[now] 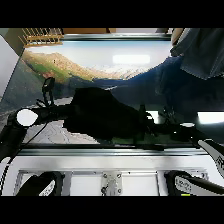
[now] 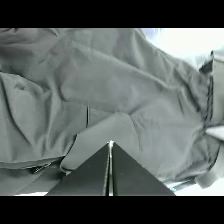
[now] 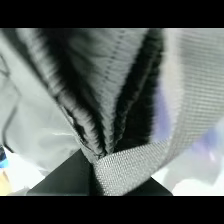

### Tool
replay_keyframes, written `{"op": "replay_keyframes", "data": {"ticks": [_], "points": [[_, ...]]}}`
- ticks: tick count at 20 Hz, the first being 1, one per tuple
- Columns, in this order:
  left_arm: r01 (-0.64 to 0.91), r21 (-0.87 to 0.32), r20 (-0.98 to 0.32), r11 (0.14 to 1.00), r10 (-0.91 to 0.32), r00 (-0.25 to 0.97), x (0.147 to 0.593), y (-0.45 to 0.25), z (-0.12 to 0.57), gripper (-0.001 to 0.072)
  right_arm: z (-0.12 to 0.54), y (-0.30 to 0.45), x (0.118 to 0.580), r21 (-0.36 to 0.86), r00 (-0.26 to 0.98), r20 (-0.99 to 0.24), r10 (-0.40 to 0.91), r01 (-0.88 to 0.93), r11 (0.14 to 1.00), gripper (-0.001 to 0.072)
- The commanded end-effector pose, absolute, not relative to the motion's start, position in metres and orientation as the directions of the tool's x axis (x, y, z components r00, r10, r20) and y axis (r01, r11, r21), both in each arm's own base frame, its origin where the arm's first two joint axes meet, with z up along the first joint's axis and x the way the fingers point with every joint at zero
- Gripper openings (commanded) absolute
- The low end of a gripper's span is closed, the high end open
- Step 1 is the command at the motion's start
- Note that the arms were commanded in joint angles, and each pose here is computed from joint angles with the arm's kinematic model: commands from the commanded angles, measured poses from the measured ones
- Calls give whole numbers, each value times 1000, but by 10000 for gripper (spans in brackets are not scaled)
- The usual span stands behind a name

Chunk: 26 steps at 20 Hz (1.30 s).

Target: Fold the clothes and pants, and hang the long-sleeved shirts on hangers.

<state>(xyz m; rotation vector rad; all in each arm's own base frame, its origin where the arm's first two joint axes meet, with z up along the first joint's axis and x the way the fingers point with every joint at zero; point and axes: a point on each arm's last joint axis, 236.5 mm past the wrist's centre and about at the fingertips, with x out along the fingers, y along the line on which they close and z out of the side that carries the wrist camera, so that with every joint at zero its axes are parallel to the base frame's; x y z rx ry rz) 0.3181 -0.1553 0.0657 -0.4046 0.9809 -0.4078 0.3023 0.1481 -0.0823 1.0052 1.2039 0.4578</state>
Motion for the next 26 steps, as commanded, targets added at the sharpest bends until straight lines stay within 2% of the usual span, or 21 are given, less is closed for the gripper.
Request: {"op": "replay_keyframes", "data": {"ticks": [1, 4, 6, 8, 10, 12, 14, 16, 19, 22, 26], "points": [[147, -503, -709, 852, -504, 494, 318, -155, 66, 9, -41, 116, 350, 807, 422, -573, 703, 138, 574, 16], [133, -511, -709, 849, -503, 494, 318, -155, 66, 9, 17, 30, 407, 740, 594, -597, 539, 146, 657, 16], [132, -511, -709, 849, -504, 493, 318, -155, 66, 9, 58, -46, 431, 728, 735, -556, 387, 207, 653, 15], [132, -511, -709, 849, -504, 493, 318, -155, 66, 9, 88, -126, 432, 723, 829, -516, 218, 284, 630, 15], [132, -512, -709, 849, -504, 494, 318, -155, 66, 9, 103, -194, 407, 711, 866, -497, 58, 368, 599, 15], [127, -514, -709, 848, -503, 495, 318, -155, 66, 9, 102, -249, 366, 662, 840, -536, -87, 482, 574, 15], [112, -522, -708, 845, -503, 495, 318, -155, 66, 9, 88, -289, 316, 582, 745, -629, -221, 640, 501, 14], [112, -522, -708, 845, -503, 496, 319, -155, 66, 9, 70, -303, 271, 492, 633, -715, -297, 758, 429, 14], [112, -522, -708, 845, -503, 496, 319, -155, 66, 9, 29, -279, 228, 394, 498, -823, -271, 846, 358, 14], [112, -522, -708, 846, -503, 496, 318, -155, 66, 9, -4, -244, 209, 399, 467, -859, -211, 868, 294, 14], [113, -521, -709, 846, -503, 495, 318, -155, 66, 9, -21, -228, 188, 333, 405, -892, -202, 890, 312, 24]]}}
